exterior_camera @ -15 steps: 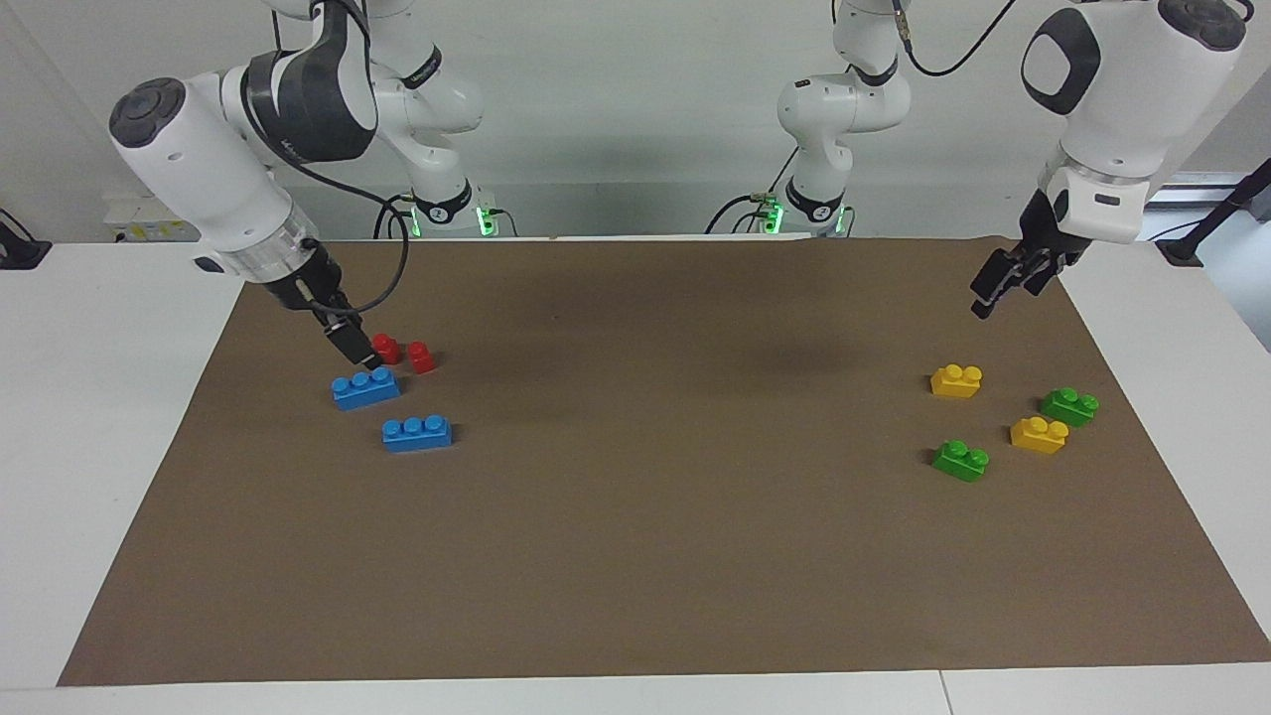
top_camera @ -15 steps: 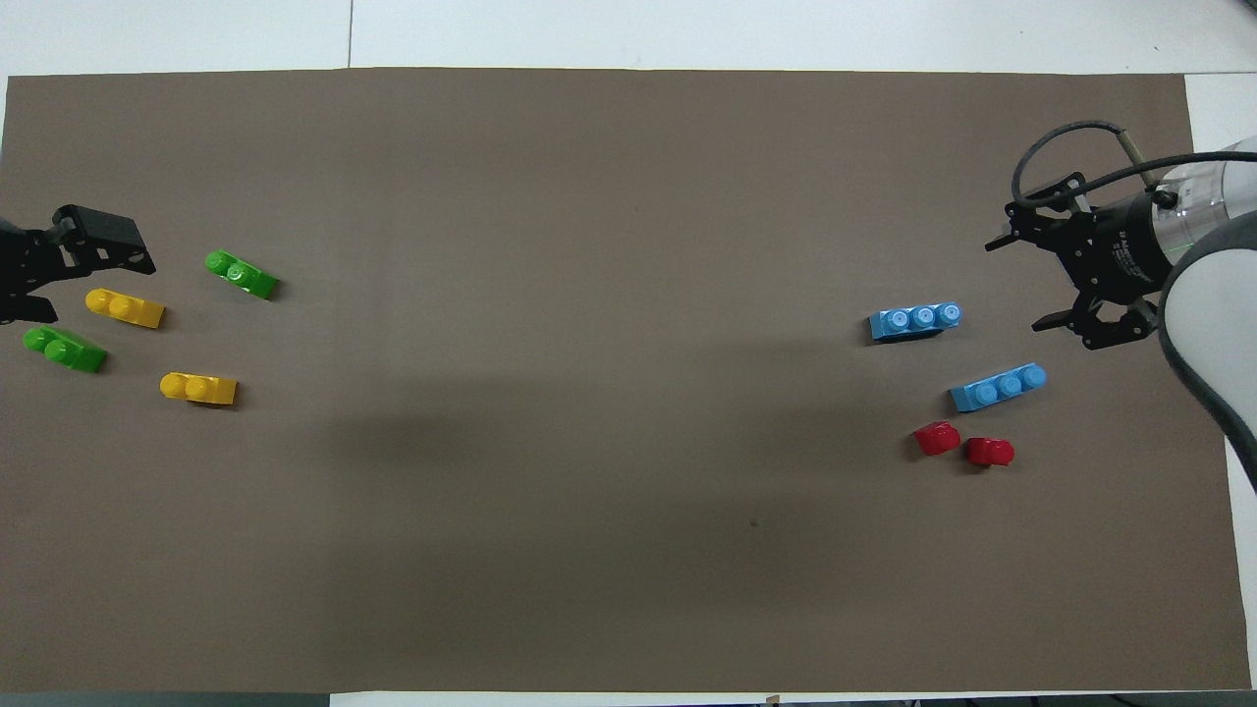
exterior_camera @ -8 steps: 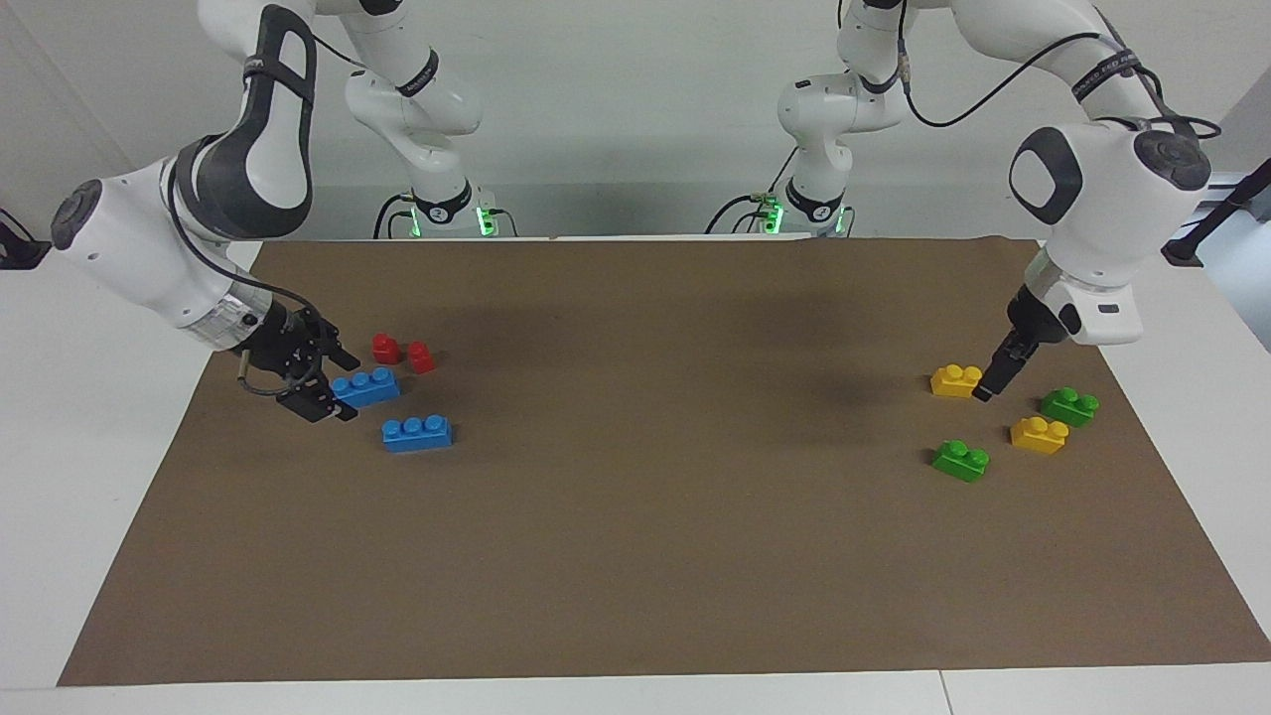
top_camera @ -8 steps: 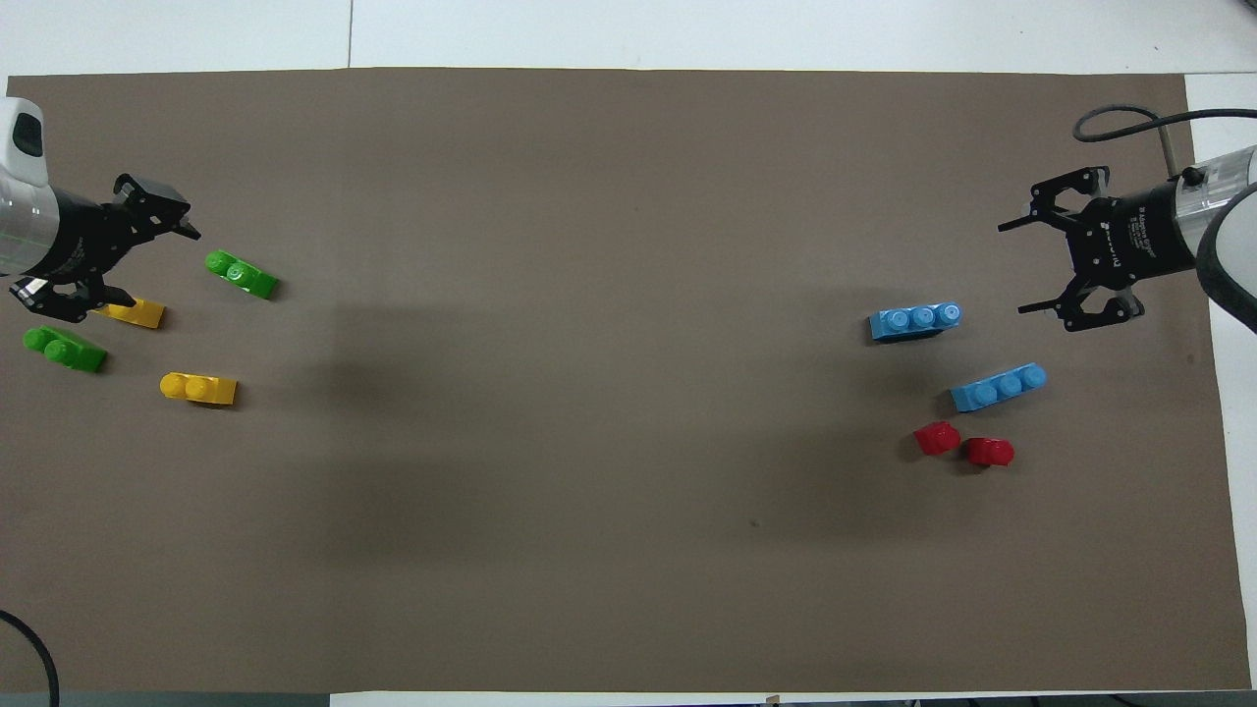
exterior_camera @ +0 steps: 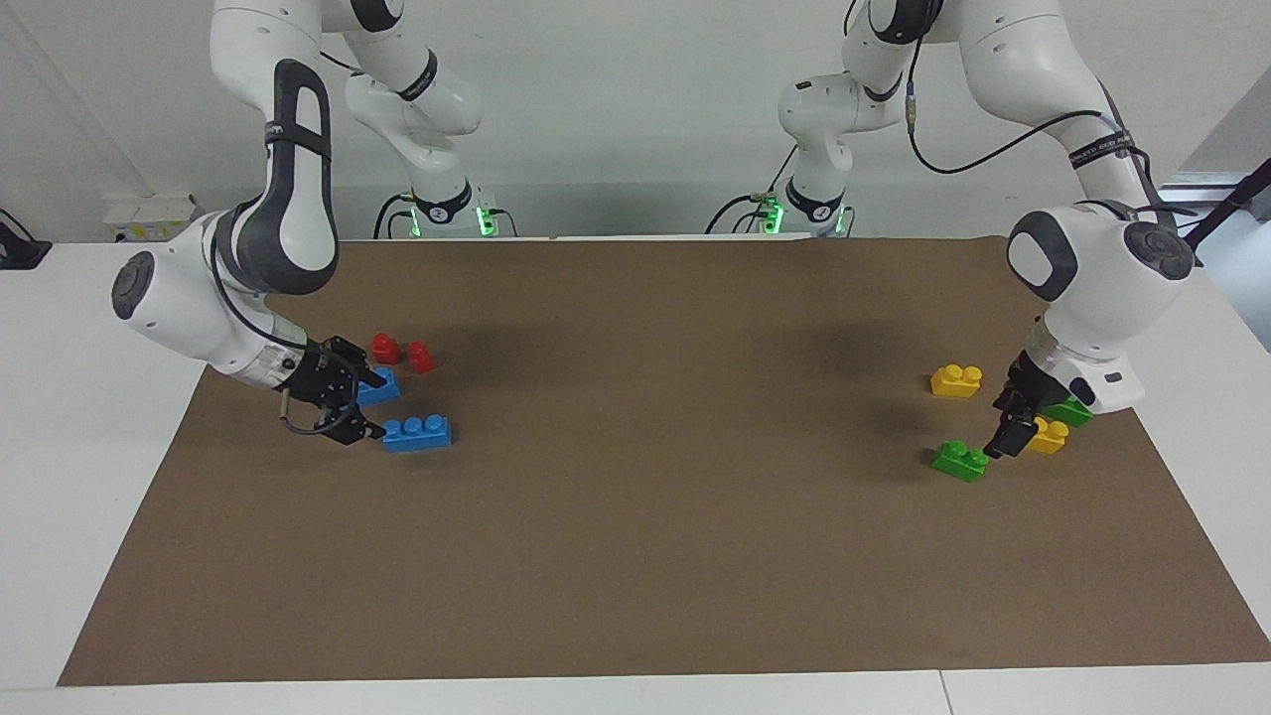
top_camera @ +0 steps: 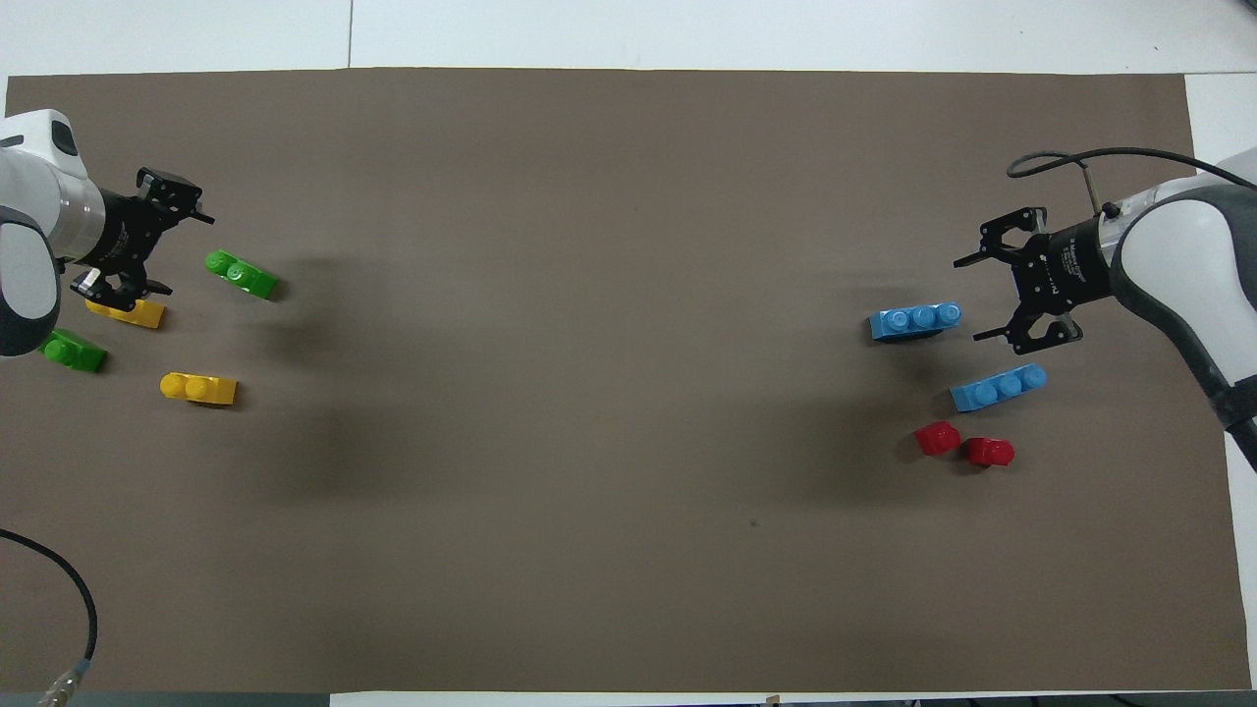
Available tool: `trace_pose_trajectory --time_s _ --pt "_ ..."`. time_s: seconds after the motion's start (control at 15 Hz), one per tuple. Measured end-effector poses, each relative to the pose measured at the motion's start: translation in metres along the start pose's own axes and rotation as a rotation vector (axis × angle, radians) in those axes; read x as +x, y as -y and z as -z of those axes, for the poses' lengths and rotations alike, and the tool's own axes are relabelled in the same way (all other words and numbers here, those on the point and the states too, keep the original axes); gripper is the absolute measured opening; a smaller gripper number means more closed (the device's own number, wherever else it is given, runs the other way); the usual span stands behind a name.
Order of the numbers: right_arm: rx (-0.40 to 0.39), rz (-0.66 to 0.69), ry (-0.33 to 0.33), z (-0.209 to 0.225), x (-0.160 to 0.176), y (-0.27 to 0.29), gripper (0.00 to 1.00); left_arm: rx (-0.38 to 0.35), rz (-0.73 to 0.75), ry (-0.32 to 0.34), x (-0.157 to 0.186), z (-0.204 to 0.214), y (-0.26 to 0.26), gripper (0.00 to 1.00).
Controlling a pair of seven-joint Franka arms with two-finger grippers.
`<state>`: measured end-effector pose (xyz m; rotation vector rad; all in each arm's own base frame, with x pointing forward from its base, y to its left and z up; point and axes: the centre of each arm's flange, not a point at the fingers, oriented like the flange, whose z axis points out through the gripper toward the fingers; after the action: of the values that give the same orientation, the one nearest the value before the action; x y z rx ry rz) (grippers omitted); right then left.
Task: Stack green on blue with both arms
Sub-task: 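Reach the left gripper to the green brick while the right gripper reaches the blue brick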
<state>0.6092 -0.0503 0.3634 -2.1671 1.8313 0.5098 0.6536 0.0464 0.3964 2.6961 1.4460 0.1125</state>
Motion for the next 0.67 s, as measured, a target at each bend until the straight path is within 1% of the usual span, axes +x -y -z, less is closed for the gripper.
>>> trace_pose_trajectory --time_s 0.2,0.33,0.4,0.47,0.67 --pt "-0.022 -0.01 0.008 -0.016 0.01 0.001 0.9 -0.023 0.039 -0.014 0.005 -0.016 -0.006 1.0" --pt "-0.015 -0.016 0.002 -0.023 0.015 0.002 0.91 -0.03 0.058 -0.019 0.007 -0.027 -0.007 1.0" --pt "-0.01 -0.019 -0.002 -0.026 0.017 0.002 0.93 -0.031 0.062 -0.019 0.008 -0.032 -0.008 1.0" --pt "-0.003 -0.025 0.0 -0.029 0.019 0.003 0.91 -0.026 0.065 -0.016 0.008 -0.04 -0.008 1.0" --pt "0.023 -0.049 0.007 -0.042 0.025 0.001 0.9 -0.024 0.08 -0.013 0.009 -0.062 -0.009 1.0"
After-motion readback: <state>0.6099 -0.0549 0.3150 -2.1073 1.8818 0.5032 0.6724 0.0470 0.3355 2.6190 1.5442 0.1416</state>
